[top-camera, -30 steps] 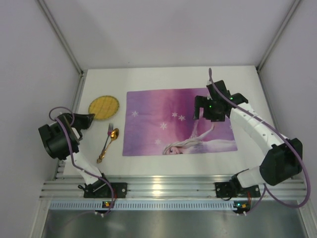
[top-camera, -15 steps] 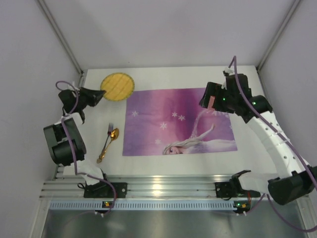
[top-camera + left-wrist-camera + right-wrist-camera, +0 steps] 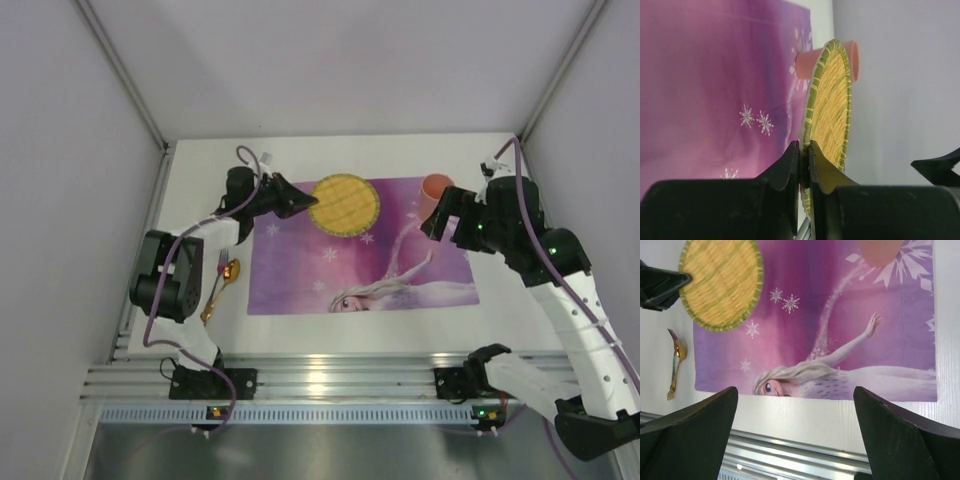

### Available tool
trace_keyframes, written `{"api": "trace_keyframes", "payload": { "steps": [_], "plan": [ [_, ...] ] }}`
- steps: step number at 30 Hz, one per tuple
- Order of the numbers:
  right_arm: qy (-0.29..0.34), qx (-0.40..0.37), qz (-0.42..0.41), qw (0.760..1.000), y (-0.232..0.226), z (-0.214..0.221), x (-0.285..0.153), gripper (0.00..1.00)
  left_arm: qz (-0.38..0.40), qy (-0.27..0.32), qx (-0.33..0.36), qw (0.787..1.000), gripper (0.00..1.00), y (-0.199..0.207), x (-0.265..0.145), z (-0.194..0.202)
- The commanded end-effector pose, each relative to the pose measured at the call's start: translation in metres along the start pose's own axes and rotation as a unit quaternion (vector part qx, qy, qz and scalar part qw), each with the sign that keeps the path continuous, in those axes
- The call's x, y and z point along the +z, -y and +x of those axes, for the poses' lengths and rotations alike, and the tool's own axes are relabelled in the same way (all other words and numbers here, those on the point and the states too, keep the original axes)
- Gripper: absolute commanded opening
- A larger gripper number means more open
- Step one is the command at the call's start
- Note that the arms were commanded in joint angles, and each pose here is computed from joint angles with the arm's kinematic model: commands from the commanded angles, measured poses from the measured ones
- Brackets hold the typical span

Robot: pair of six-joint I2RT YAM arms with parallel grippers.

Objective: Set the dinner table for one person

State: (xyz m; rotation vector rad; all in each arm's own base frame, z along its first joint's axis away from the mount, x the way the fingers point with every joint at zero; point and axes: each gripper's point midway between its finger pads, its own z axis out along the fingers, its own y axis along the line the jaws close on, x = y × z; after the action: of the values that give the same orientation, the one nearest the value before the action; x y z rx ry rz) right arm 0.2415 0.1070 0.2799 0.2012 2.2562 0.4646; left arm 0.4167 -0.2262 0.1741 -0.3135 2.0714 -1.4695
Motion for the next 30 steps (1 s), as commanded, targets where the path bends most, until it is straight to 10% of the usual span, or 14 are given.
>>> {"api": "trace_keyframes", "payload": {
  "steps": [1,11,27,29,30],
  "plan": [
    [-0.007,0.008,0.015,1.000,0.012,0.012,-0.010,1.00,0.001,-0.020,0.025,0.999,0.00,0.007,0.035,0.017],
    [-0.005,-0.002,0.034,0.999,0.029,0.026,-0.027,1.00,-0.142,-0.019,0.047,0.989,0.00,-0.050,0.051,0.041],
    [-0.013,-0.013,0.028,0.999,0.032,0.036,-0.025,1.00,-0.209,-0.054,0.102,0.971,0.57,-0.029,-0.002,0.042],
    [-0.012,-0.016,0.023,1.000,0.030,0.035,-0.025,1.00,-0.264,-0.063,0.112,0.956,0.92,-0.032,-0.041,0.042],
    [-0.012,-0.016,0.022,1.000,0.030,0.035,-0.025,1.00,-0.308,-0.053,0.122,0.942,0.93,-0.041,-0.059,0.038]
  ]
}}
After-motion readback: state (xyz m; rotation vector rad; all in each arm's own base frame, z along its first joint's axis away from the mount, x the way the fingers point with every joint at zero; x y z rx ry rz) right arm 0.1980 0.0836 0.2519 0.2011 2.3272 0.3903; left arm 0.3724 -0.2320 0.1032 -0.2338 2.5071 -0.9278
